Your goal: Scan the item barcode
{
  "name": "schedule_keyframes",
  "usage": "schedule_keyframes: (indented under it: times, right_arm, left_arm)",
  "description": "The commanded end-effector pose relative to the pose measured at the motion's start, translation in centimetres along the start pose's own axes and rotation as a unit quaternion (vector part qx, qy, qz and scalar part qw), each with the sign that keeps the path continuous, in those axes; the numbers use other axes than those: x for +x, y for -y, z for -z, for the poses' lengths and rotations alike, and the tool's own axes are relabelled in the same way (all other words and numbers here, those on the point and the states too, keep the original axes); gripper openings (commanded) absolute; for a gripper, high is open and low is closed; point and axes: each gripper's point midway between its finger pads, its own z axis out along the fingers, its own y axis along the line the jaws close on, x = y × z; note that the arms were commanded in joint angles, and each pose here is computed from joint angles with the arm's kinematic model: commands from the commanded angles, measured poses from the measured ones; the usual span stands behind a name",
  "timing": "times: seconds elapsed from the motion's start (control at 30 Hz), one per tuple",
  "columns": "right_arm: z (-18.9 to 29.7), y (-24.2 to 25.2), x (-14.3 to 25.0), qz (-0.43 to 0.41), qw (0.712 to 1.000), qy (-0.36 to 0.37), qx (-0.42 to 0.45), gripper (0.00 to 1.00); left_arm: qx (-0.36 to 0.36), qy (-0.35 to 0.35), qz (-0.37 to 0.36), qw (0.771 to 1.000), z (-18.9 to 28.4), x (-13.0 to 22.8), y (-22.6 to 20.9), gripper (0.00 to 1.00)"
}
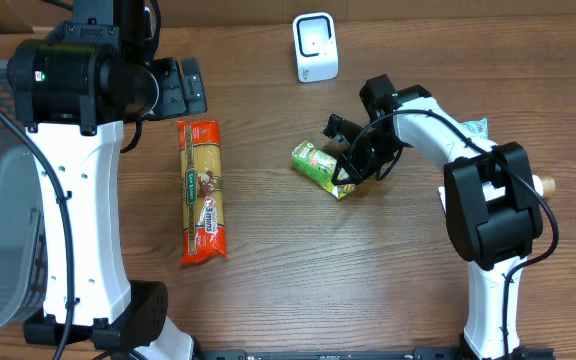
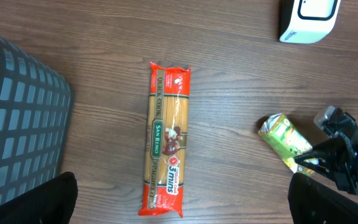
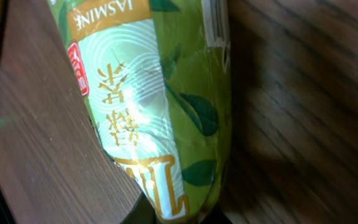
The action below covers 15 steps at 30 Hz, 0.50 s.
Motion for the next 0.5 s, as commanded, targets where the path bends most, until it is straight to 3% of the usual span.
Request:
schedule_keyframes:
  times: [0.0,0.13,0.3,0.47]
  right_arm:
    - [3.7,3.7,-0.8,-0.09,0.983,0.008,0.16,0.04]
    - [9.2,5.5,-1.5,-0.183,0.925,0.062,0.327,0.04]
    - [12.5,5.9,0.9,-0.293,0.812,0.091,0.497,0.04]
    - [9.2,5.9,2.8,-0.281,0.784,0.06,0.55,0.04]
  left_arm:
    - [-0.005,0.0,-0.009,1.0,-0.1,-0.1,-0.2,1.0]
    - [-0.005,0.0,-0.009,1.0,-0.1,-0.1,-0.2,1.0]
    - [-0.005,0.0,-0.009,1.0,-0.1,-0.1,-0.2,1.0]
    - [-0.005,0.0,-0.009,1.0,-0.1,-0.1,-0.2,1.0]
